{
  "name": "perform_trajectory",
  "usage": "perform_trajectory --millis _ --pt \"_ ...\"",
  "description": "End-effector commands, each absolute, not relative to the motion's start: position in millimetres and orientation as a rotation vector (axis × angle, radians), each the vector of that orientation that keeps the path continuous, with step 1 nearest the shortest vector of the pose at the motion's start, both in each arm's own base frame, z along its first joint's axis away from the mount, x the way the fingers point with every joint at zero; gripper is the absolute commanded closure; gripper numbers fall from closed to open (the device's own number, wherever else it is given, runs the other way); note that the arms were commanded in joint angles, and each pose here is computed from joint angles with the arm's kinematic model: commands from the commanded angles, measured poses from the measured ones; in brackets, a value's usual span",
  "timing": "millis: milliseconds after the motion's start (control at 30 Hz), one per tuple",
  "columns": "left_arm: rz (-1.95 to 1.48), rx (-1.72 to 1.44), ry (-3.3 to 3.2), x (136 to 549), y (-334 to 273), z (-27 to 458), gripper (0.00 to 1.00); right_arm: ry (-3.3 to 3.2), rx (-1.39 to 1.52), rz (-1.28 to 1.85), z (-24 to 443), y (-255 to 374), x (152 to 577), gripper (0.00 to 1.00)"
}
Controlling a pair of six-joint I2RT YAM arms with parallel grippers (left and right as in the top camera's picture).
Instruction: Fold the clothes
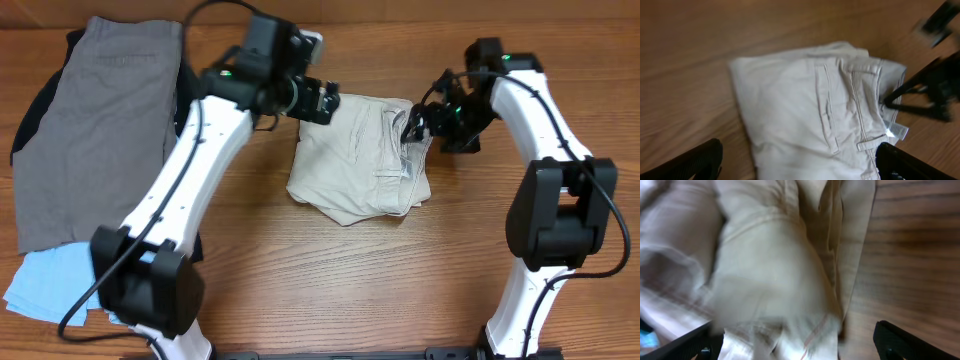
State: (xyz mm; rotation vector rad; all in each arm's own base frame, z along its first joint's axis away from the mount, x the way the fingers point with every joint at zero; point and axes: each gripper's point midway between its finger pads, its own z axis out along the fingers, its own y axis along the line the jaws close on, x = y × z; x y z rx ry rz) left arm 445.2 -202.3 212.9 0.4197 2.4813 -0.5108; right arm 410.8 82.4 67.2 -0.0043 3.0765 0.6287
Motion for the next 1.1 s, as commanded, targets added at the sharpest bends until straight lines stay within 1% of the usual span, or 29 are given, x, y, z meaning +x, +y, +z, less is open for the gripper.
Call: perform_trajectory --millis 0,300,500,533,567,600,633,767,833,900,1067 --pt "-0.473 0.445 2.438 444.9 -195.3 231.6 0.00 3.087 -0.033 0.480 52.1 81.5 409.8 0.00" --pt "-0.399 0.442 2.489 440.0 -182.9 222.4 0.00 3.031 -0.167 0.471 23.3 113.4 410.4 0.00" --pt "-0.394 0.441 2.506 437.2 -181.3 220.0 0.00 3.031 -0.177 0.469 5.2 118.2 411.5 0.01" --pt "-0.394 0.441 2.508 436.8 -181.1 219.7 0.00 3.033 -0.164 0.469 2.9 118.3 412.1 0.04" --pt "-0.393 0.441 2.510 436.5 -181.0 219.5 0.00 3.039 -0.150 0.471 -1.7 118.5 412.7 0.11" --pt "-0.393 0.441 2.512 436.1 -180.8 219.2 0.00 3.040 -0.132 0.472 -2.8 118.6 413.3 0.17" --pt "-0.392 0.442 2.514 435.8 -180.7 218.9 0.00 3.047 -0.110 0.474 -7.0 118.8 413.7 0.26" --pt "-0.392 0.442 2.521 434.4 -180.2 217.8 0.00 3.064 0.024 0.484 -15.5 119.4 415.6 0.74" --pt "-0.391 0.442 2.526 433.6 -180.0 217.2 0.00 3.067 0.090 0.486 -17.7 119.6 416.7 0.87" --pt "-0.391 0.442 2.530 432.9 -179.7 216.7 0.00 3.059 0.170 0.489 -17.9 116.9 420.1 0.96" --pt "-0.389 0.442 2.545 430.1 -178.7 214.4 0.00 2.978 0.429 0.519 -10.8 90.6 443.4 0.96"
